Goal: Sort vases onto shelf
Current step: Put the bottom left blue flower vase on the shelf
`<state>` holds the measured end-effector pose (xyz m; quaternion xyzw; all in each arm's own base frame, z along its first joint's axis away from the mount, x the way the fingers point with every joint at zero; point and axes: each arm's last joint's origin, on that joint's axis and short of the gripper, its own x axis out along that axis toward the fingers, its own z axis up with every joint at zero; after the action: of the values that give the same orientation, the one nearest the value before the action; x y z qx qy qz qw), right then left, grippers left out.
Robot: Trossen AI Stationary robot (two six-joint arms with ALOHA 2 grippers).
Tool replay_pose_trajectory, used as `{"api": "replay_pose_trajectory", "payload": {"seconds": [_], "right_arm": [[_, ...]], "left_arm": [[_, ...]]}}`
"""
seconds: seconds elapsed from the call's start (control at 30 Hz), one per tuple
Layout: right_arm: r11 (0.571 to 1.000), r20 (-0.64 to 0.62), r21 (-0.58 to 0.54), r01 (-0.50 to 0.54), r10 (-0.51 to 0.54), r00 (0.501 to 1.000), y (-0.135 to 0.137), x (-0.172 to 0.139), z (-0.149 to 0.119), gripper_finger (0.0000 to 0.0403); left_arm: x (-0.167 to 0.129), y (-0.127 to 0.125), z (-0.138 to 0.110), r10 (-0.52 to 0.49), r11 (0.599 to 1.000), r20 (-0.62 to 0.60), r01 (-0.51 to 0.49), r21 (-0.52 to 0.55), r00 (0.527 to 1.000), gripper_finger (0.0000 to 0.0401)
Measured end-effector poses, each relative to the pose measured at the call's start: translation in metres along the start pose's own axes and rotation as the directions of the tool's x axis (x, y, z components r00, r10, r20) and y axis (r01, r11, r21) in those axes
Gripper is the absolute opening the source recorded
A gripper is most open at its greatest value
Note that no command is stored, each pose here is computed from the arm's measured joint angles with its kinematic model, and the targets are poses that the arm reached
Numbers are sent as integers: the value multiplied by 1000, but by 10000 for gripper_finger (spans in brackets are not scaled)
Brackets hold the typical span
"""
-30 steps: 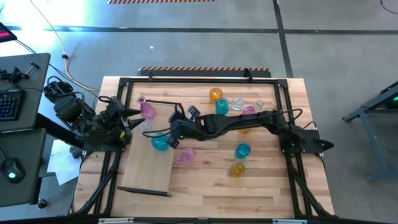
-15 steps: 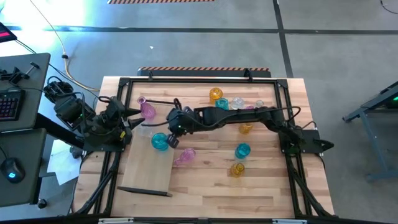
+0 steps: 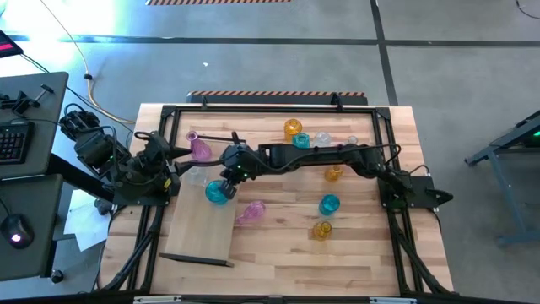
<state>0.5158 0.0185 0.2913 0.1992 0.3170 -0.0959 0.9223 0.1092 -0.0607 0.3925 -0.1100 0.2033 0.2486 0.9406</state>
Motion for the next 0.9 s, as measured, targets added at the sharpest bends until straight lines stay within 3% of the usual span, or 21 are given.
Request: {"api": "replay_pose_trajectory", "payload": {"seconds": [0.3,0.6,0.9], "right_arm": [[999,5,5,-47,47,999,22,0,-10,0],[984,83,38,-174,171,982,43,-3,-8,0],[976,56,59,-212,209,976,54,-2,-16,0]], "left_arm": [[0,0,0,7,1000,10,-7,1,1000,170],[0,0,0,11,1000,15,-11,1,1000,170],[0,0,1,8,1000,17,-8,-6,1000,170]]}}
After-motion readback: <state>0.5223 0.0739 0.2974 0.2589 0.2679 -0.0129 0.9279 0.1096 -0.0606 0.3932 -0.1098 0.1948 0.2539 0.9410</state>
